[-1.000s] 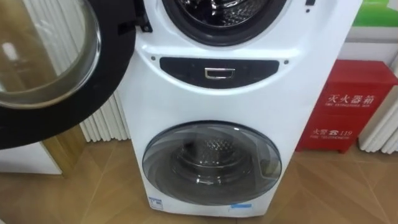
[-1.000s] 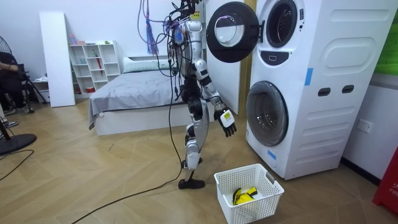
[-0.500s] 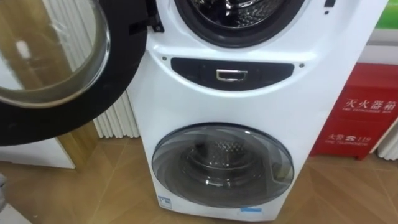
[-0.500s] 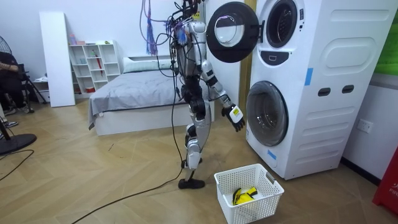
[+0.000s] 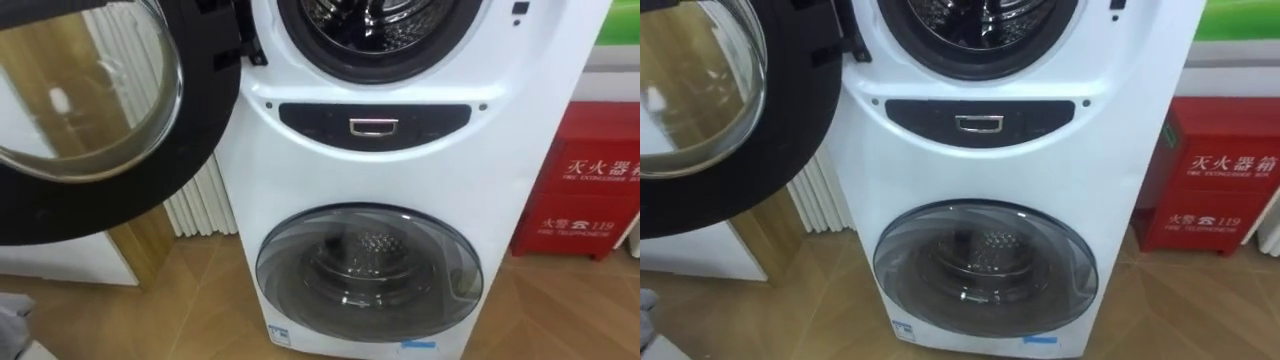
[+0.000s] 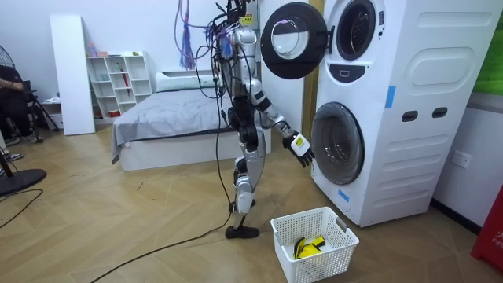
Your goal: Pick clothes from washing machine
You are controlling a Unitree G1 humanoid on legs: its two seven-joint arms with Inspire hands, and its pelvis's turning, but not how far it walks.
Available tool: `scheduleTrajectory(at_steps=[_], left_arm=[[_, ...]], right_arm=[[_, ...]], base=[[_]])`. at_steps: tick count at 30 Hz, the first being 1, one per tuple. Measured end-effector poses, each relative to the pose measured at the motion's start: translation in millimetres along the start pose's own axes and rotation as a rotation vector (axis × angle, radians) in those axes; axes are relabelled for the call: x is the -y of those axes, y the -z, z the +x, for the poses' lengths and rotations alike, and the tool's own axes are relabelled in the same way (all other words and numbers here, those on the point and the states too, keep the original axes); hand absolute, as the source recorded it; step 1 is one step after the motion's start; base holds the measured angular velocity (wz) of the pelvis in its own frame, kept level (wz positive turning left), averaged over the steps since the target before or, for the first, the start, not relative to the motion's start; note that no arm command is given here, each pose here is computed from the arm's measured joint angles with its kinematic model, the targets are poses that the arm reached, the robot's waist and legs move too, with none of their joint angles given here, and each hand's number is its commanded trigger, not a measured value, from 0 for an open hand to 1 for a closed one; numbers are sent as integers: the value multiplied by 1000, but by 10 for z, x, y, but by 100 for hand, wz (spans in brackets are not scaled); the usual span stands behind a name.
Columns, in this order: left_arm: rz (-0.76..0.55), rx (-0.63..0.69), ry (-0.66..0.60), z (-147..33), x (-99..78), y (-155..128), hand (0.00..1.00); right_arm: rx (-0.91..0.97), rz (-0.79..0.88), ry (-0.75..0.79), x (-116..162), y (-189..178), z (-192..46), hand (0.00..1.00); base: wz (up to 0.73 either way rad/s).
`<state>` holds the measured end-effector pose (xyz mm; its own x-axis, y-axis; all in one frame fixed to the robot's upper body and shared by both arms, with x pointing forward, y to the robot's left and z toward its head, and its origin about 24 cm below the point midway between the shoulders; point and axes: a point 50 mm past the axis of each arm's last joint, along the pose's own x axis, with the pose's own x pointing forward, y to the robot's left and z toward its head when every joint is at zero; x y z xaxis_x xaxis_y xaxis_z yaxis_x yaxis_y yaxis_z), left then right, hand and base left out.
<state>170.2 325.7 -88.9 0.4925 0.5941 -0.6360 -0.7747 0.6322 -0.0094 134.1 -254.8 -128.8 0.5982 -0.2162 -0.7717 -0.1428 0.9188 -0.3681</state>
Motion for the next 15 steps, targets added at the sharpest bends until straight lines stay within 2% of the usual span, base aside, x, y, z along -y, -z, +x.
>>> scheduleTrajectory(at_steps=[3,5,8,10,15], left_arm=[[-51,114,62,5,198,-340,0],[-88,221,108,-10,330,-689,0],[-150,342,161,-69,419,-1143,0],[-89,344,131,-70,357,-1262,0],[6,345,149,-251,569,-1496,0]], right_arm=[[15,-45,4,26,-2,-22,0],[23,-101,5,34,-7,-32,0],[24,-111,3,42,13,-50,0],[36,-124,9,48,26,-86,0],[37,-114,39,123,94,-161,0]], base=[[-12],[-18],[-6],[-9],[0]])
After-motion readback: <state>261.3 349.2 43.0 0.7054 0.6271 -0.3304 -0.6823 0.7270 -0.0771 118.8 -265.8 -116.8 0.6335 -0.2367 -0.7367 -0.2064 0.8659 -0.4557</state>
